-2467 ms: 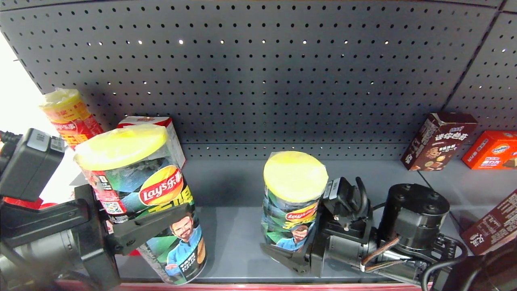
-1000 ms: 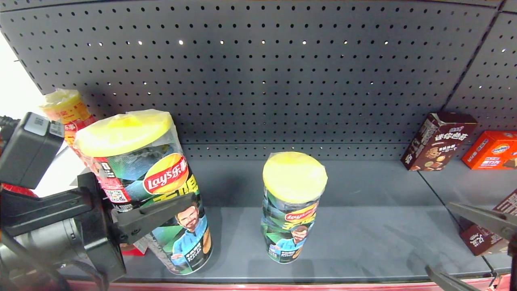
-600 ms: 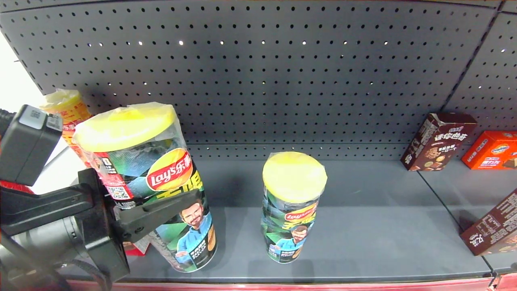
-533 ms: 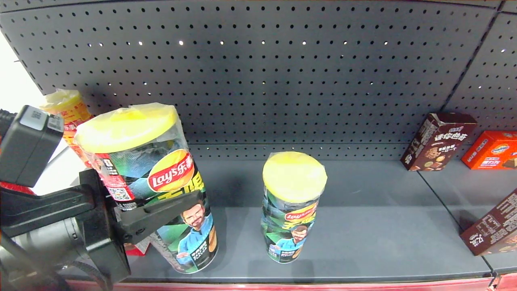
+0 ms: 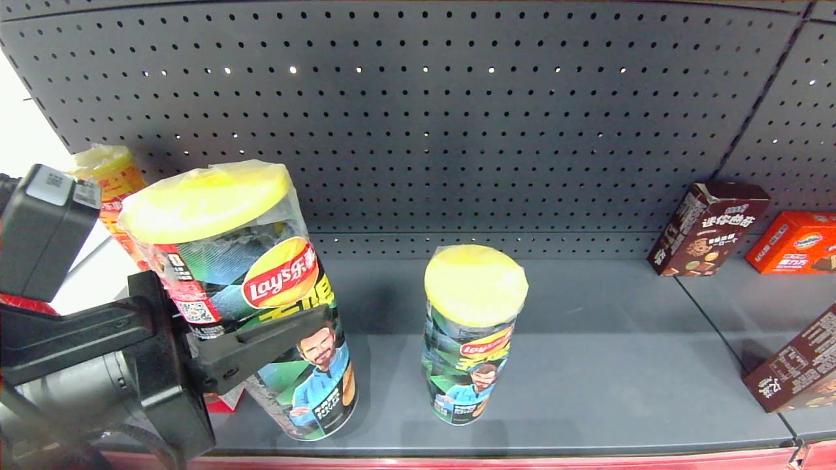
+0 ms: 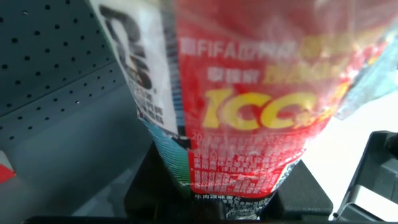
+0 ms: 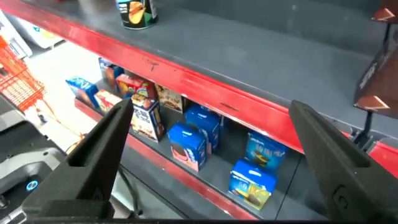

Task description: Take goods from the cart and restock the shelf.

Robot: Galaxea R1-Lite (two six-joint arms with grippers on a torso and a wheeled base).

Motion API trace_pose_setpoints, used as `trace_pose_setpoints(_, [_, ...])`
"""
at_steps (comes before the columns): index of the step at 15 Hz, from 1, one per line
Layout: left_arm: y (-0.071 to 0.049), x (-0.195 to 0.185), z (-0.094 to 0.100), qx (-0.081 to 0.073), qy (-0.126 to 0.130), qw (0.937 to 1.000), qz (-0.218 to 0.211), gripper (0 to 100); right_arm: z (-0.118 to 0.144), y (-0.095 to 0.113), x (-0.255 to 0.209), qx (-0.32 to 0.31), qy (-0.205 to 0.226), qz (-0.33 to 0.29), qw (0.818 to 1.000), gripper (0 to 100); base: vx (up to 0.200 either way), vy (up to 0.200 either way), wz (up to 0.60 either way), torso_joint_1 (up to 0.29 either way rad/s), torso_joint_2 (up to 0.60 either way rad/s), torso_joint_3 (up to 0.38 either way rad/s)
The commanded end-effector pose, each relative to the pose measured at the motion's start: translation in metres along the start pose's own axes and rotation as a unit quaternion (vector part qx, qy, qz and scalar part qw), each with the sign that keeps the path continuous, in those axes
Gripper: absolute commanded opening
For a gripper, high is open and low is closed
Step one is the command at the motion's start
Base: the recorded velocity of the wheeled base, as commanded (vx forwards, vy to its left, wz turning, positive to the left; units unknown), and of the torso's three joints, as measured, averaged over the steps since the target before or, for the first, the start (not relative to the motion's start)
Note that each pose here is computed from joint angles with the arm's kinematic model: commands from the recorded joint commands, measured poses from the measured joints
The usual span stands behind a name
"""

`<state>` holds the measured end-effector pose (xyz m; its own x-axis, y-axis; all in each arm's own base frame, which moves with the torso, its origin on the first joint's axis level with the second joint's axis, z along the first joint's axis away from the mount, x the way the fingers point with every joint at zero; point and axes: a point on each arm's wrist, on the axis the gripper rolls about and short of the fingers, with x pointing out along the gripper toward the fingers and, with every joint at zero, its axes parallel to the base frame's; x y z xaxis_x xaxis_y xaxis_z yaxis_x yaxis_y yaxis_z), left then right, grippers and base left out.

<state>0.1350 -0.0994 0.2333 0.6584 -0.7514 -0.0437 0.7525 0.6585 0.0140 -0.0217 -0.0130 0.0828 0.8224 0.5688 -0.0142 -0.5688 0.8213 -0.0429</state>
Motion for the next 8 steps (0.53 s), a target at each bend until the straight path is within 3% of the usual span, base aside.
trace_pose_setpoints(1, [-0.0005, -0.001, -0.0009, 0.0, 0.001, 1.0, 0.003, 0, 0.0001, 0.0001, -0.001, 0.001, -0.005, -0.003, 1.0, 100, 0.0, 0.0, 0.0, 0.0, 0.0, 0.0])
trace_pose_setpoints(3, [-0.0007, -0.001, -0.0015, 0.001, 0.002, 1.0, 0.004, 0, -0.0004, -0.0008, -0.0009, -0.001, -0.004, -0.028, 1.0, 100, 0.0, 0.0, 0.0, 0.0, 0.0, 0.0])
trace_pose_setpoints(5, [-0.0009, -0.0005, -0.0008, 0.027, 0.001, 0.9996, 0.002, 0, -0.0003, -0.0012, -0.0007, 0.003, -0.007, -0.033, 0.999, 100, 0.0, 0.0, 0.0, 0.0, 0.0, 0.0])
trace_pose_setpoints(6, [-0.0012, -0.0003, 0.0005, 0.032, -0.001, 0.9995, 0.0, 0, 0.0004, -0.0014, -0.0004, 0.006, -0.013, -0.038, 0.999, 100, 0.0, 0.0, 0.0, 0.0, 0.0, 0.0])
trace_pose_setpoints(8, [-0.0016, -0.0005, 0.0012, 0.031, -0.003, 0.9995, -0.004, 0, -0.0005, -0.002, 0.0006, 0.007, -0.019, -0.043, 0.999, 100, 0.0, 0.0, 0.0, 0.0, 0.0, 0.0])
